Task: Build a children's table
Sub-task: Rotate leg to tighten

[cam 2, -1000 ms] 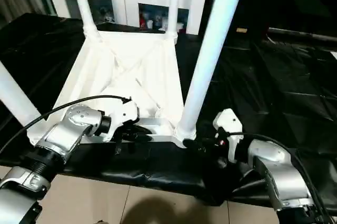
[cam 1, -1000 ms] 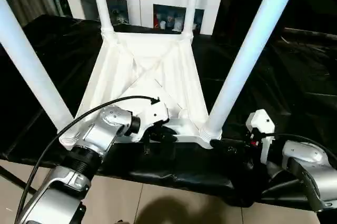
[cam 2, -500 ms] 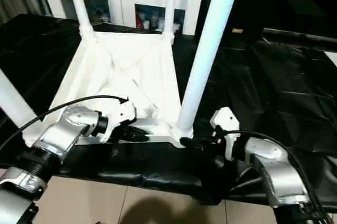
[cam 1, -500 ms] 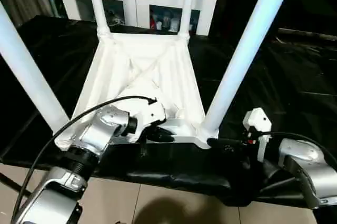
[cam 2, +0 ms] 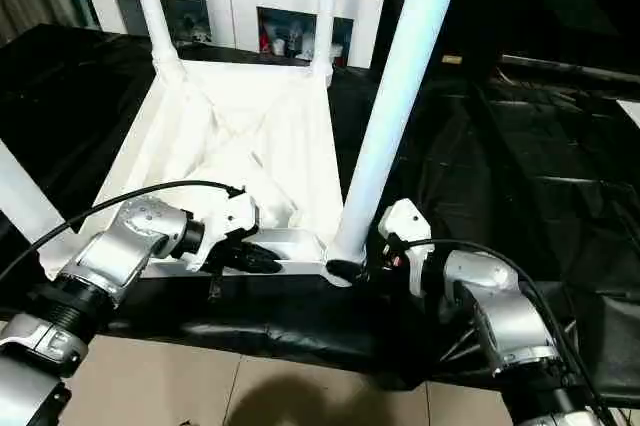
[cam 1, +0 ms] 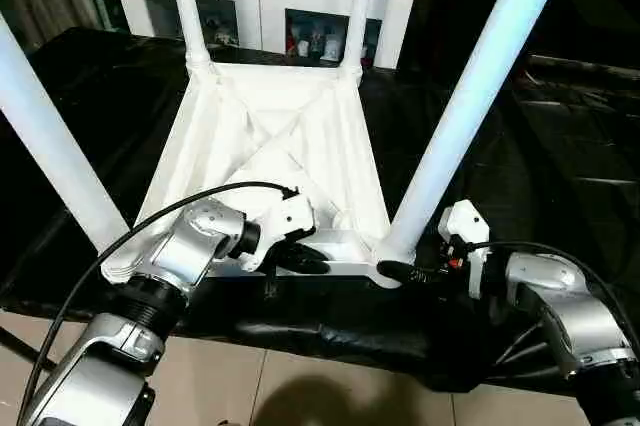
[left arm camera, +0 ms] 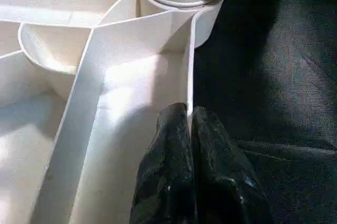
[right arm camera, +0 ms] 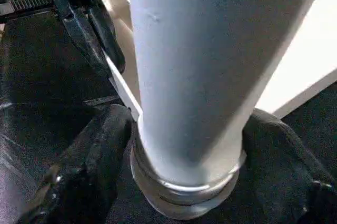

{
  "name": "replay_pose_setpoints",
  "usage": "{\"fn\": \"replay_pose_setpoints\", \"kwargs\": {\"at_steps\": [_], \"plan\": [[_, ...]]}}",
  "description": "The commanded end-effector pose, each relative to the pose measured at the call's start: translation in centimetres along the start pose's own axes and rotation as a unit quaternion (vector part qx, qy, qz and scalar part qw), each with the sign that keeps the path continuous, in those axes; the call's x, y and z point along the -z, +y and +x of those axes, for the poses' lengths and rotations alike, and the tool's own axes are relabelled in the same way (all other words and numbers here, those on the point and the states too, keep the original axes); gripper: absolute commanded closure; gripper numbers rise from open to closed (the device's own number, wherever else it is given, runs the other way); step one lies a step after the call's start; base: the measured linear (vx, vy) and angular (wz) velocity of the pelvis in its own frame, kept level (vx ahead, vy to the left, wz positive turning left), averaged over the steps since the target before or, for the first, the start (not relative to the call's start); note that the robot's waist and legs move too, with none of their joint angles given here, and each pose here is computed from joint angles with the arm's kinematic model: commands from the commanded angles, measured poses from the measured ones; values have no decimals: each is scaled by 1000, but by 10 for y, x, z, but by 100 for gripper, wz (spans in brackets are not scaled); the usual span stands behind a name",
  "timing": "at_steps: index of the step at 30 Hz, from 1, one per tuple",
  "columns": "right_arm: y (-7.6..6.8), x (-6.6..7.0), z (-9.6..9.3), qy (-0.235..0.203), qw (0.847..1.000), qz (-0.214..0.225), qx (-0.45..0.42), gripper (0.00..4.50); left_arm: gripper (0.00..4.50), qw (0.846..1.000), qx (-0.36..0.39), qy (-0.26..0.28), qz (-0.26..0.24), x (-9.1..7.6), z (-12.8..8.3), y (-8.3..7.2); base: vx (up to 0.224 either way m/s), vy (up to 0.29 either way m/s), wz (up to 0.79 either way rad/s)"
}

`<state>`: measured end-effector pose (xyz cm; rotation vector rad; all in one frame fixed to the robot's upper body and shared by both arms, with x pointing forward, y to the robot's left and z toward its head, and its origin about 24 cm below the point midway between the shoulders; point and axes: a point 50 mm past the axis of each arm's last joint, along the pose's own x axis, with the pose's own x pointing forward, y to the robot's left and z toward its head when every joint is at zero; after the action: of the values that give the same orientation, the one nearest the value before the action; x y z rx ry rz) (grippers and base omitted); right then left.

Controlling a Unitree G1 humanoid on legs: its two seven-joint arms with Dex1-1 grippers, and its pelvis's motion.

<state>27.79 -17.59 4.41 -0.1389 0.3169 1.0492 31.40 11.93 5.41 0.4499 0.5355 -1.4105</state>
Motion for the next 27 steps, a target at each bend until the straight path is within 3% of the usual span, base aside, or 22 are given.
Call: {"fn": "replay_pose_setpoints", "kwargs": {"at_steps": [1, 4, 14, 18, 22, 26, 27], "plan": [[-3, -1, 1, 2, 1000, -9, -3, 151, 450, 999, 12, 33, -25, 15, 7, -5, 0, 0, 0], [-4, -2, 2, -1, 1000, -7, -4, 178, 450, 999, 12, 33, -27, 15, 6, -5, 0, 0, 0], [-4, 1, 4, 1, 1000, -4, -4, 189, 450, 999, 7, 40, -32, 20, 4, -5, 0, 0, 0], [-15, 6, 6, -16, 997, 29, 73, 189, 450, 998, -25, 35, -44, 20, 8, -2, 0, 0, 0], [-27, 20, 21, -53, 966, 120, 222, 189, 450, 992, -104, 26, -74, 13, 27, 9, 0, 0, 0], [-28, 24, 34, -51, 944, 148, 292, 190, 450, 984, -151, 24, -96, 6, 38, 16, 0, 0, 0], [-29, 23, 44, -44, 932, 153, 327, 190, 450, 977, -184, 26, -107, 1, 44, 21, 0, 0, 0]]}}
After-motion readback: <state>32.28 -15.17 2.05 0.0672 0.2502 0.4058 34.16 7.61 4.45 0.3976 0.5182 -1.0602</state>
